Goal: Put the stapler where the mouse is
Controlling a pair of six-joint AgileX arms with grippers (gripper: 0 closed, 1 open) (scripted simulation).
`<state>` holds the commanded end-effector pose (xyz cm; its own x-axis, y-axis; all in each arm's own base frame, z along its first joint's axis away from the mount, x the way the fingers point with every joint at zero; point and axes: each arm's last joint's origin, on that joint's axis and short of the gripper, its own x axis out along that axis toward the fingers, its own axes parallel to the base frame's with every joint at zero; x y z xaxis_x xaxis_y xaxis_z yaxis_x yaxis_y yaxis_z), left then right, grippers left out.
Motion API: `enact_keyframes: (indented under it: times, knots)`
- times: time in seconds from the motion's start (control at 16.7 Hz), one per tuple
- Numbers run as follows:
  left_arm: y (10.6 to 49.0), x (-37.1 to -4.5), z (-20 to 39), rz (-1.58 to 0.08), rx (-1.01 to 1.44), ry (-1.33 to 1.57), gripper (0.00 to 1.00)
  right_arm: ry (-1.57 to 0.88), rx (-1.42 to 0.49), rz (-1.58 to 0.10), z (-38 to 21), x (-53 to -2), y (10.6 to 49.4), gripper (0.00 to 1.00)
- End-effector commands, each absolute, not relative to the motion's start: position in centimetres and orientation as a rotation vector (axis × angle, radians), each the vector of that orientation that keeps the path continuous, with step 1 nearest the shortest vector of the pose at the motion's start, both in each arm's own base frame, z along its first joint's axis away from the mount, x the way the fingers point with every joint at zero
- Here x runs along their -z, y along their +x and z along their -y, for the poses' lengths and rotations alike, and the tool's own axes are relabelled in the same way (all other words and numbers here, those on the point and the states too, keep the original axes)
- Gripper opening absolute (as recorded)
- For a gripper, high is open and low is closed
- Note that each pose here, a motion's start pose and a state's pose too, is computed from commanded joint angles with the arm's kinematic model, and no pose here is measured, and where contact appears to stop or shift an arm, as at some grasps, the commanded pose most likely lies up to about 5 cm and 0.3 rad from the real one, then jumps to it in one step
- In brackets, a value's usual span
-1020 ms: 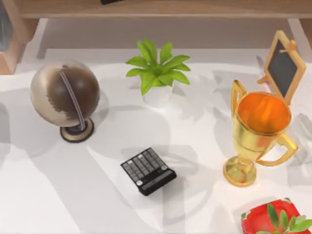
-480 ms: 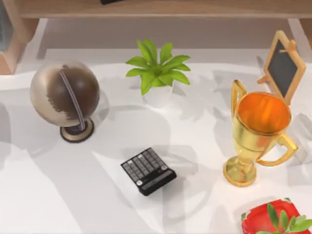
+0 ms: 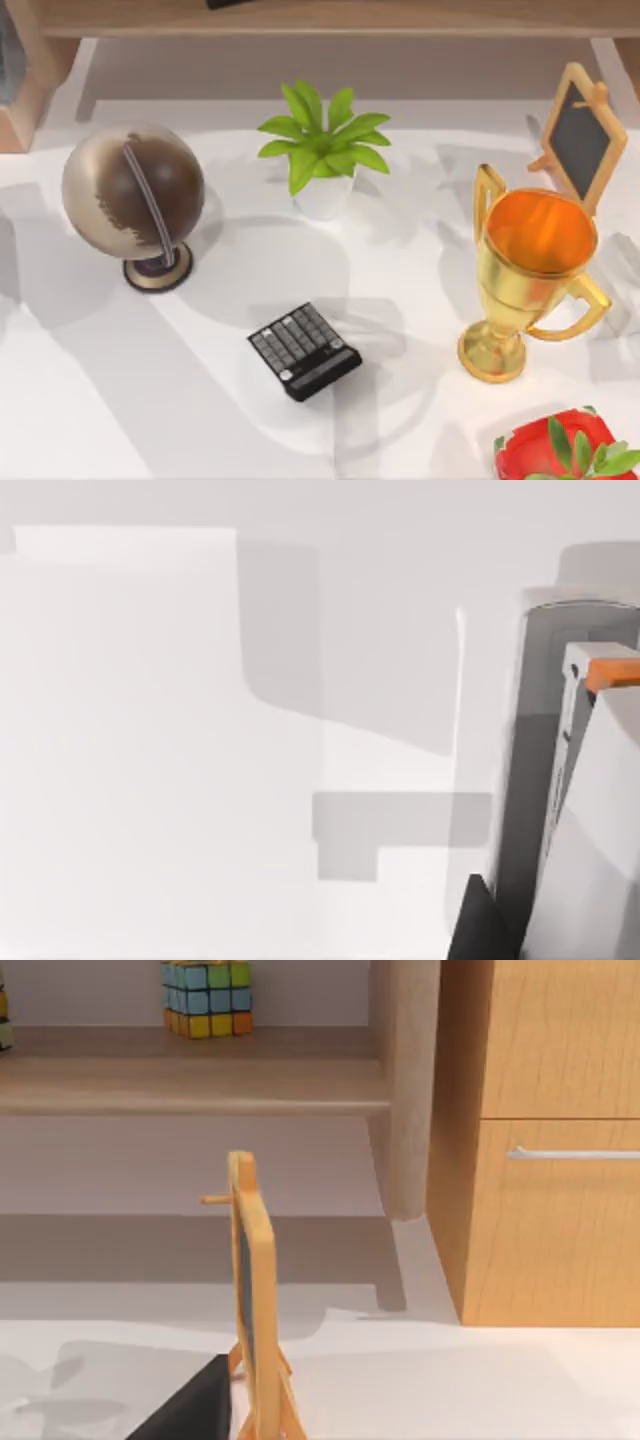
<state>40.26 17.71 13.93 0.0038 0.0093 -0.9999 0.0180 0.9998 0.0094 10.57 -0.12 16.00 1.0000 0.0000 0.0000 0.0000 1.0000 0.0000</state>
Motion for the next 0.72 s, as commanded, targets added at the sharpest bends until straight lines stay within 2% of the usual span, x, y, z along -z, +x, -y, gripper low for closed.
enact_keyframes:
  times: [0.3, 0.72]
  knots:
    - [40.19, -13.50, -17.67, -1.579, 0.011, 0.017, 0.00, 0.000, 0.000, 0.000, 0.12, -16.00, 10.57, 1.00]
    - [40.19, -13.50, -17.67, -1.579, 0.011, 0.017, 0.53, 0.000, 0.000, 0.000, 0.12, -16.00, 10.57, 1.00]
